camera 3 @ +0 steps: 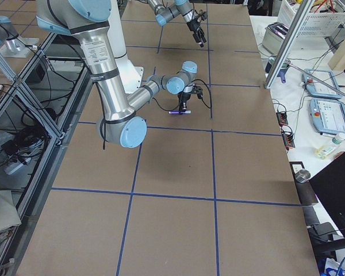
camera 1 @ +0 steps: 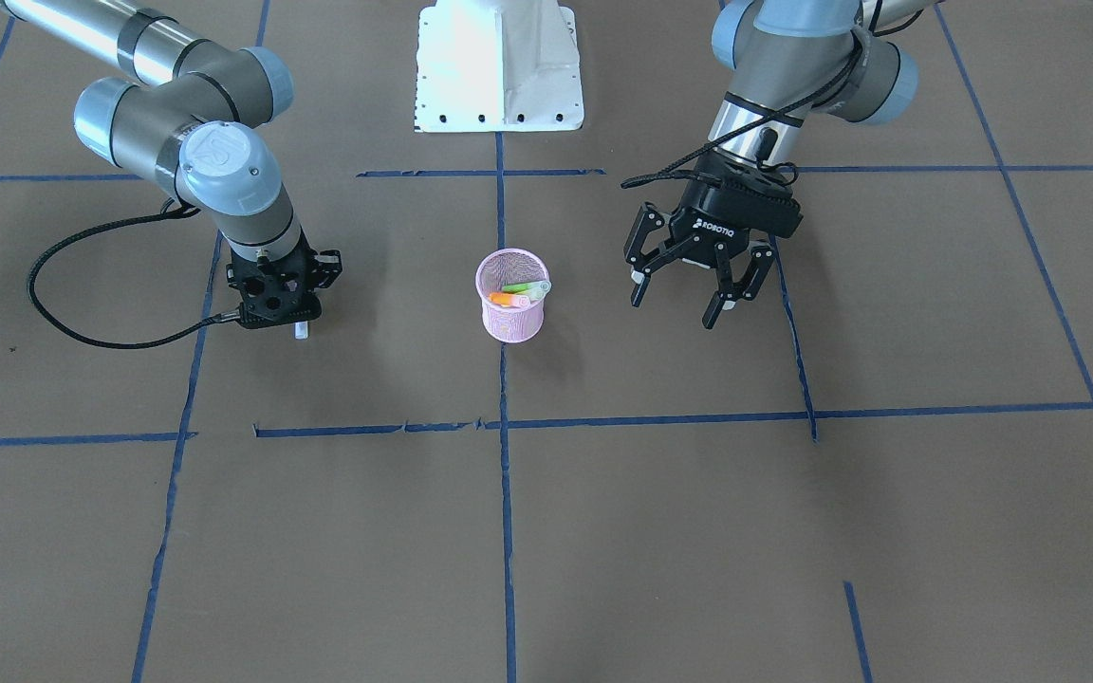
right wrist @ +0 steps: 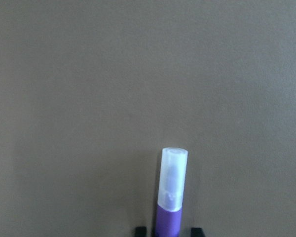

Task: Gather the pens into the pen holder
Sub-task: 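Carry the purple marker with the right gripper and drop it into the cup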

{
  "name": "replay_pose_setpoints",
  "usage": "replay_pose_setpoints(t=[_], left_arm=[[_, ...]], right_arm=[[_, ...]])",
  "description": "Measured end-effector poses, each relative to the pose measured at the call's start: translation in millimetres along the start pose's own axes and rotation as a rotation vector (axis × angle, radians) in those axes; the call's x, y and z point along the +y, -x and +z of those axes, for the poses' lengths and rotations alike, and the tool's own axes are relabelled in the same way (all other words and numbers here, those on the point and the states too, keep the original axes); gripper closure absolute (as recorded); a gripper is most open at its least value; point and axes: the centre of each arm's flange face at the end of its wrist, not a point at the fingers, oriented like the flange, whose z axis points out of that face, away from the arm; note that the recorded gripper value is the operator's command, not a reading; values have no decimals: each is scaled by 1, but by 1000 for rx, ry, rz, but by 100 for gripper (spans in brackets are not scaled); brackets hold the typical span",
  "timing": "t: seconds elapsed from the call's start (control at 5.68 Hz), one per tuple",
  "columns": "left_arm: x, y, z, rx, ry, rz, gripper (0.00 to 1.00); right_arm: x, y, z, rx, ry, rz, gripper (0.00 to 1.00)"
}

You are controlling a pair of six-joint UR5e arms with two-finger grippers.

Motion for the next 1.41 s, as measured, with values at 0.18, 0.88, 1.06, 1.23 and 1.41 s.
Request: replay_pose_setpoints(t=[0.18, 0.88, 1.06, 1.23, 1.41], left_arm=[[0, 0, 0, 1, -1, 0, 11], [-2, -3, -4, 11, -7, 1, 9], [-1, -2, -4, 11, -7, 2, 9], [-1, -2, -4, 11, -6, 4, 9], [-1, -2, -3, 10, -5, 4, 8]], right_arm=[[-1, 0, -2, -2, -3, 0, 100], [12, 79, -159, -184, -361, 11, 100], [22, 112, -183, -271, -499, 82, 100], [41, 146, -184, -332, -662, 131, 100], [57, 170, -173, -361, -814, 179, 100]])
